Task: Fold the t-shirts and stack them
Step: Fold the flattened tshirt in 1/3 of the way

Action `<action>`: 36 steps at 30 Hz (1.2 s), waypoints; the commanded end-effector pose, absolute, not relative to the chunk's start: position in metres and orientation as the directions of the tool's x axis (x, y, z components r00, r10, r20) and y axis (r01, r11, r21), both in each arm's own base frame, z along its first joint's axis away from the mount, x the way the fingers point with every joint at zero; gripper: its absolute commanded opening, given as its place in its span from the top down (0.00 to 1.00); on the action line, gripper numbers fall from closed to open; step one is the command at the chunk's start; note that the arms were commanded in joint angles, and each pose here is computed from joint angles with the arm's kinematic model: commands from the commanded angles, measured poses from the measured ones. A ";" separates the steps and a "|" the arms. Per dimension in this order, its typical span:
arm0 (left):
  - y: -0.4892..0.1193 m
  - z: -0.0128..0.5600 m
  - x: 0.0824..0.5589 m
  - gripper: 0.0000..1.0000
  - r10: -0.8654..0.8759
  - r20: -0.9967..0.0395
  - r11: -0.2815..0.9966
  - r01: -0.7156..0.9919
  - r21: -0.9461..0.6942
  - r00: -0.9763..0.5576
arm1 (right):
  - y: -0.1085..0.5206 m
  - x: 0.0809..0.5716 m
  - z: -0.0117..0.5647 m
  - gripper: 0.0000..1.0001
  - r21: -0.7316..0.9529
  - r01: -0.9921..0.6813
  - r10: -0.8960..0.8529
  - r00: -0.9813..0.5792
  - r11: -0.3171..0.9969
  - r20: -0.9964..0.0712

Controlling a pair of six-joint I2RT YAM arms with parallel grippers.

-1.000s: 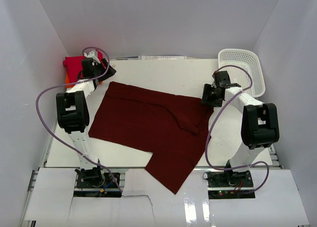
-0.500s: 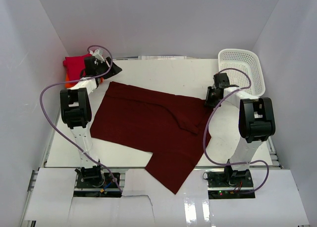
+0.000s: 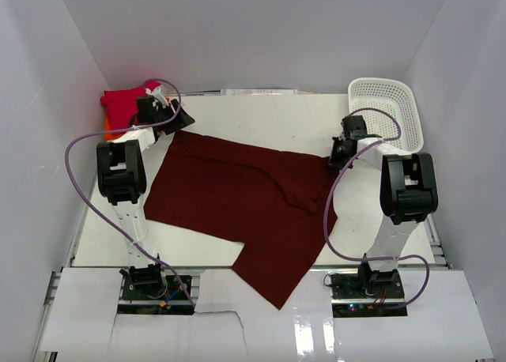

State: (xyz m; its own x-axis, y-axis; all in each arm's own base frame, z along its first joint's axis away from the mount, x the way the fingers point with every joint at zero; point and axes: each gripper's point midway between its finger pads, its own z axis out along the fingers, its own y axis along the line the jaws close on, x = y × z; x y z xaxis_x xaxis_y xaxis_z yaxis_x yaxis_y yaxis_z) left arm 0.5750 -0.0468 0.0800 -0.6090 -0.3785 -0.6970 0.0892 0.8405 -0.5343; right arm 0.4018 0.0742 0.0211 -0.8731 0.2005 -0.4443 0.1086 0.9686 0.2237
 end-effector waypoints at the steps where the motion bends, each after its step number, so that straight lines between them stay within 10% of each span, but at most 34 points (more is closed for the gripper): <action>1: -0.048 0.110 0.573 0.30 -0.362 -0.732 0.848 0.123 -0.516 -0.577 | 0.068 0.417 0.013 0.92 0.203 0.107 0.191 -0.869 0.973 -0.456; 36: -0.013 0.052 0.534 0.38 -0.376 -0.671 0.910 -0.117 -0.398 -0.639 | 0.061 0.494 0.005 0.92 0.150 0.097 0.158 -0.859 0.984 -0.487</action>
State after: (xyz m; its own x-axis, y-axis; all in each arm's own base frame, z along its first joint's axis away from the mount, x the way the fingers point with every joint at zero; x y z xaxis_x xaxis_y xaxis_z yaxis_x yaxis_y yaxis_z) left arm 0.5427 -0.0264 0.0399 -0.6605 -0.3694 -0.6537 -0.0590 0.8935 -0.4453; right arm 0.4905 0.0771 0.0229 -0.8423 0.1760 -0.5094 0.0756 0.9744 0.2116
